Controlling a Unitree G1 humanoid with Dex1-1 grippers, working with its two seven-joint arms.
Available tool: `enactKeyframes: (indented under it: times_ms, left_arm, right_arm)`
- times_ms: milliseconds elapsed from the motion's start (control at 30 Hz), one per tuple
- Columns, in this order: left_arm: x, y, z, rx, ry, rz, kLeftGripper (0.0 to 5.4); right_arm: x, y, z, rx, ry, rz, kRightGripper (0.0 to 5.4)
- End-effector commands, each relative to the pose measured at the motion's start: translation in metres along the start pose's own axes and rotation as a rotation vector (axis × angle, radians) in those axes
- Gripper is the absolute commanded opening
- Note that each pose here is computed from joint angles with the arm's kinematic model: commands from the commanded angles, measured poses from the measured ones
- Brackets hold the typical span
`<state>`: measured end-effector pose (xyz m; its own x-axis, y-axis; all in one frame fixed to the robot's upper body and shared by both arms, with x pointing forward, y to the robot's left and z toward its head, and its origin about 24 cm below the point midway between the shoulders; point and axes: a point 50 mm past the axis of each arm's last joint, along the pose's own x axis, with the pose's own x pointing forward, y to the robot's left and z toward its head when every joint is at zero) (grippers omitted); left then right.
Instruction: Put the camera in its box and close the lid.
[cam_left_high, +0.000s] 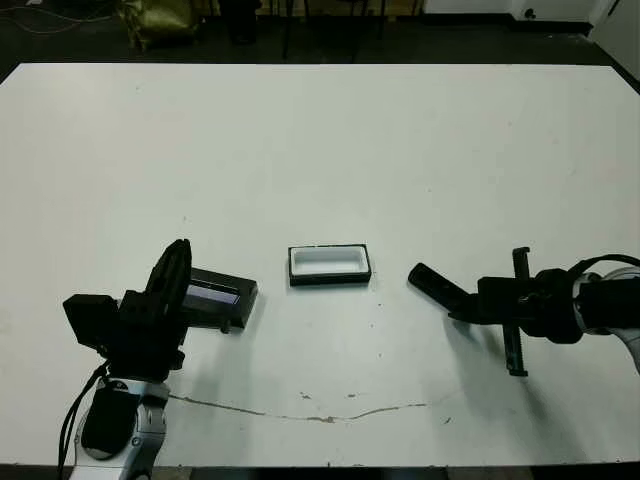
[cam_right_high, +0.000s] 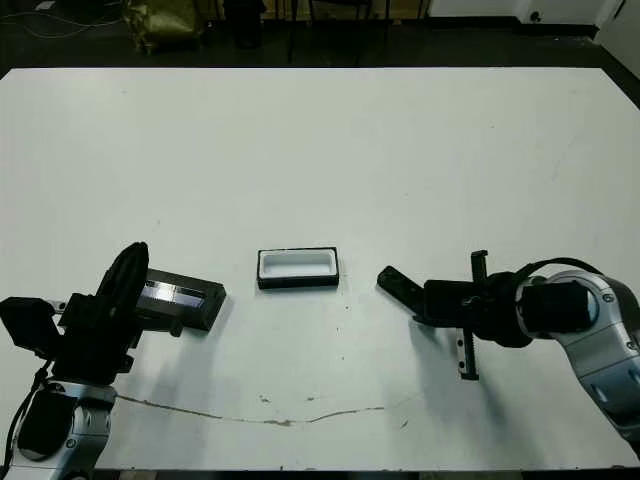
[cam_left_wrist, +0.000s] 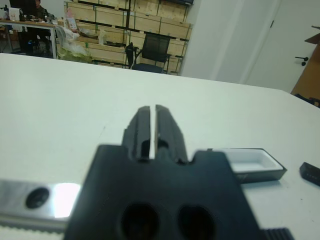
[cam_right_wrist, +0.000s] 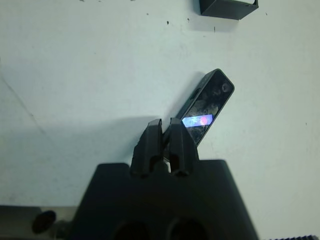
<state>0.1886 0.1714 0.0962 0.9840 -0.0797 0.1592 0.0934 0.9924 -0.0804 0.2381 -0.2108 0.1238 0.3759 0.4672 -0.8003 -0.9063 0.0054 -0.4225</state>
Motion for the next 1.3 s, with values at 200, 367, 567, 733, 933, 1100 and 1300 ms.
enactKeyframes:
  times_ms: [200,367,567,733,933,1100,1300]
  left_arm:
    - [-0.003,0.002,-0.006,-0.004,0.034,0.006,0.01]
    - [-0.003,0.001,-0.006,-0.005,0.038,0.012,0.01]
    - [-0.003,0.001,-0.006,-0.007,0.037,0.007,0.01]
    - [-0.003,0.002,-0.006,-0.005,0.036,0.005,0.01]
    - [-0.004,0.001,-0.007,0.003,0.037,0.004,0.01]
    - [-0.003,0.001,-0.007,0.008,0.040,0.002,0.01]
    - [-0.003,0.000,-0.007,0.002,0.043,0.006,0.01]
  right_arm:
    - [-0.003,-0.001,-0.010,0.017,0.049,-0.013,0.00]
    - [-0.004,-0.001,-0.013,0.027,0.054,-0.025,0.00]
    - [-0.005,-0.002,-0.014,0.011,0.060,-0.031,0.00]
    - [-0.007,-0.003,-0.009,0.025,0.025,-0.015,0.00]
    - [-0.038,-0.020,0.032,0.150,-0.282,0.004,0.00]
    - [-0.071,-0.026,0.053,0.181,-0.580,0.058,0.00]
    - [-0.073,-0.034,0.027,0.273,-0.646,-0.001,0.00]
